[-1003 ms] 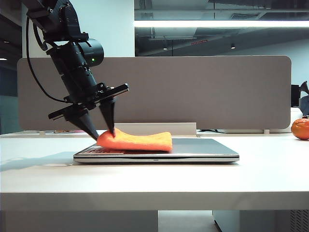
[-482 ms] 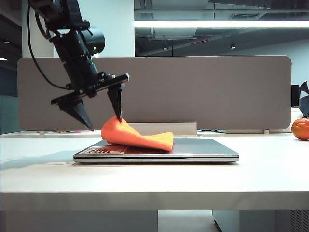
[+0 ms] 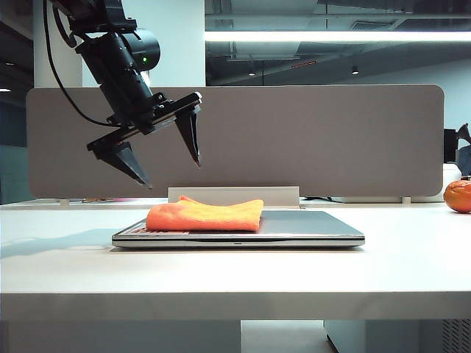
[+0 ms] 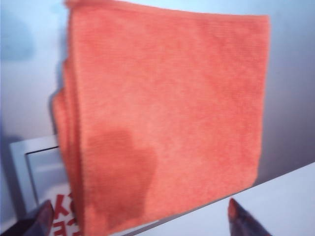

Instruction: Pick up the orange rag and put it over the laptop.

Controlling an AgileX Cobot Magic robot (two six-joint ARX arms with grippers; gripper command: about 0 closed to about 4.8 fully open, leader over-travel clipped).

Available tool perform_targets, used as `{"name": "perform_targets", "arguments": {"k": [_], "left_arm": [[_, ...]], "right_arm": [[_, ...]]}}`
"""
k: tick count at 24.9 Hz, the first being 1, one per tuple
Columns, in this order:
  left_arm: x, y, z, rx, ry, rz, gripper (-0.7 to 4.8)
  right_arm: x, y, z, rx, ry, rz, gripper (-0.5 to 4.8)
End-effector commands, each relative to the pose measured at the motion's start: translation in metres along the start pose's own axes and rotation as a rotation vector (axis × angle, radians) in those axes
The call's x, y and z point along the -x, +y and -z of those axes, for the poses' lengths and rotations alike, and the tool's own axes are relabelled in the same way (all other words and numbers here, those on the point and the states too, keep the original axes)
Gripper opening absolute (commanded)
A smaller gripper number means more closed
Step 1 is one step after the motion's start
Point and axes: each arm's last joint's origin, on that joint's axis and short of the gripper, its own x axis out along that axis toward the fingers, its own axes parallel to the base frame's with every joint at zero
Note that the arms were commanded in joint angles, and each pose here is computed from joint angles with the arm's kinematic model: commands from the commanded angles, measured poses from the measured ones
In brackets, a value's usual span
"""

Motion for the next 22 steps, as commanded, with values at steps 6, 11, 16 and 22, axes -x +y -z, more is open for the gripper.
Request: {"name": "perform_targets", "arguments": {"k": [6, 11, 16, 22], "left_arm": [[0.02, 0.0, -0.003, -0.088, -0.071, -0.078, 2.06], [0.054, -0.004, 0.003, -0.24, -0.123, -0.26, -0.06], [0.094, -0.016, 0.009, -0.291, -0.226, -0.266, -0.06], [0.136, -0.024, 0.035, -0.332, -0.362, -0.252, -0.06]], "right_arm": [[0.001, 0.002, -0.002, 0.013, -0.018, -0.01, -0.05], [0.001, 0.002, -0.002, 0.012, -0.018, -0.009, -0.05], [0.001, 0.002, -0.002, 0.013, -0.019, -0.009, -0.05], [0.001, 0.002, -0.002, 0.012, -0.018, -0.009, -0.05]]}}
